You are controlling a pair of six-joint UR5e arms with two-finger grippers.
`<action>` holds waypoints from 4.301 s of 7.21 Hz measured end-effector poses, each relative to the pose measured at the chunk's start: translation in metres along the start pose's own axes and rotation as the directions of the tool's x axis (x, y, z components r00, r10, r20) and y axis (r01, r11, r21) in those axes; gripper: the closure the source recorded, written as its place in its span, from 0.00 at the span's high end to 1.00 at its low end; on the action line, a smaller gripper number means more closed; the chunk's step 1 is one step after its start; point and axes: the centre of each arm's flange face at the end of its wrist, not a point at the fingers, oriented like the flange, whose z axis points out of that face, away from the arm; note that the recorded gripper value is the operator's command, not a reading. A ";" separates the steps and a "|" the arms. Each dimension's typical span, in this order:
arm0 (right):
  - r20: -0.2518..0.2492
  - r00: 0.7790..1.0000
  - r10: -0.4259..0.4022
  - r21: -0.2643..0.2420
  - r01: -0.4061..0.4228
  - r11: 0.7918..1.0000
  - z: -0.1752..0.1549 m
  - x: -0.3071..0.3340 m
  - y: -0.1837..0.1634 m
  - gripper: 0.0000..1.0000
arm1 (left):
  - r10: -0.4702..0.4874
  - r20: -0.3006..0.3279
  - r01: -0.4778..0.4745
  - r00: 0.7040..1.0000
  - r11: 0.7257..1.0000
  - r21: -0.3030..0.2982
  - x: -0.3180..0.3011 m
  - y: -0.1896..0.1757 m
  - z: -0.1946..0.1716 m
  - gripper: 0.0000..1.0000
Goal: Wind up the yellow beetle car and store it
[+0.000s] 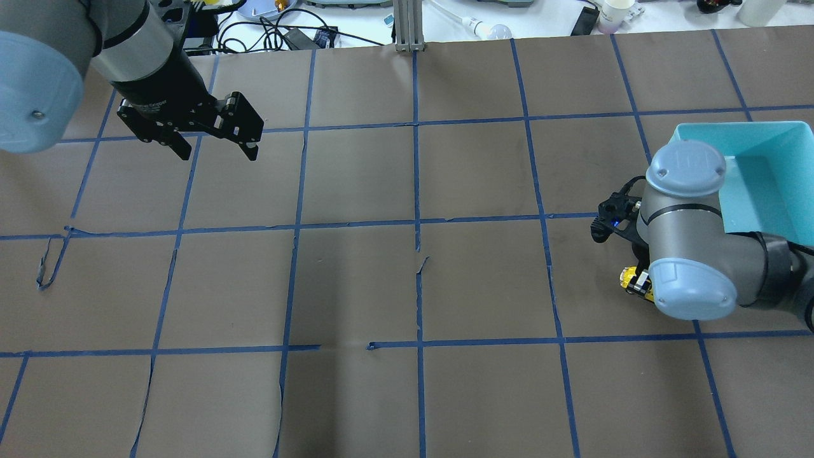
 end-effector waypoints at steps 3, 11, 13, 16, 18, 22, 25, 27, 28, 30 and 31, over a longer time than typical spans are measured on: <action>-0.005 1.000 0.022 0.014 -0.022 1.000 -0.092 0.032 -0.005 0.00 | 0.000 0.000 0.000 1.000 1.000 0.002 -0.001 0.000 -0.001 1.00; 0.055 0.981 0.184 0.051 -0.187 0.981 -0.100 0.237 0.095 0.00 | -0.001 0.002 0.001 1.000 1.000 0.008 -0.001 -0.001 -0.005 1.00; 0.127 0.929 0.348 0.041 -0.356 0.934 -0.060 0.248 0.083 0.00 | -0.007 0.002 0.007 1.000 1.000 0.009 -0.001 0.000 -0.005 1.00; 0.205 0.843 0.497 -0.050 -0.498 0.866 0.004 0.263 0.073 0.00 | -0.009 0.002 0.009 1.000 1.000 0.009 -0.001 0.000 -0.005 1.00; 0.226 0.823 0.522 -0.084 -0.517 0.852 0.038 0.269 0.067 0.15 | -0.009 0.003 0.009 1.000 1.000 0.009 -0.001 0.000 -0.005 1.00; 0.215 0.809 0.547 -0.099 -0.539 0.836 0.041 0.271 0.069 1.00 | -0.009 0.003 0.009 1.000 1.000 0.011 -0.001 0.001 -0.006 1.00; 0.186 0.810 0.556 -0.086 -0.550 0.831 -0.032 0.253 0.095 1.00 | -0.009 0.004 0.009 1.000 1.000 0.011 -0.001 0.001 -0.006 1.00; 0.161 0.781 0.604 -0.052 -0.604 0.795 -0.101 0.226 0.114 1.00 | -0.008 0.003 0.008 1.000 1.000 0.012 0.000 0.000 -0.006 1.00; 0.173 0.733 0.658 -0.028 -0.664 0.747 -0.131 0.207 0.114 1.00 | -0.008 0.002 0.008 1.000 1.000 0.011 0.000 0.000 -0.006 1.00; 0.224 0.637 0.738 0.006 -0.758 0.652 -0.174 0.168 0.082 1.00 | -0.007 0.002 0.007 1.000 1.000 0.011 0.001 0.000 -0.006 1.00; 0.226 0.593 0.773 0.011 -0.795 0.607 -0.191 0.146 0.056 1.00 | -0.007 0.002 0.007 1.000 1.000 0.011 0.001 0.000 -0.006 1.00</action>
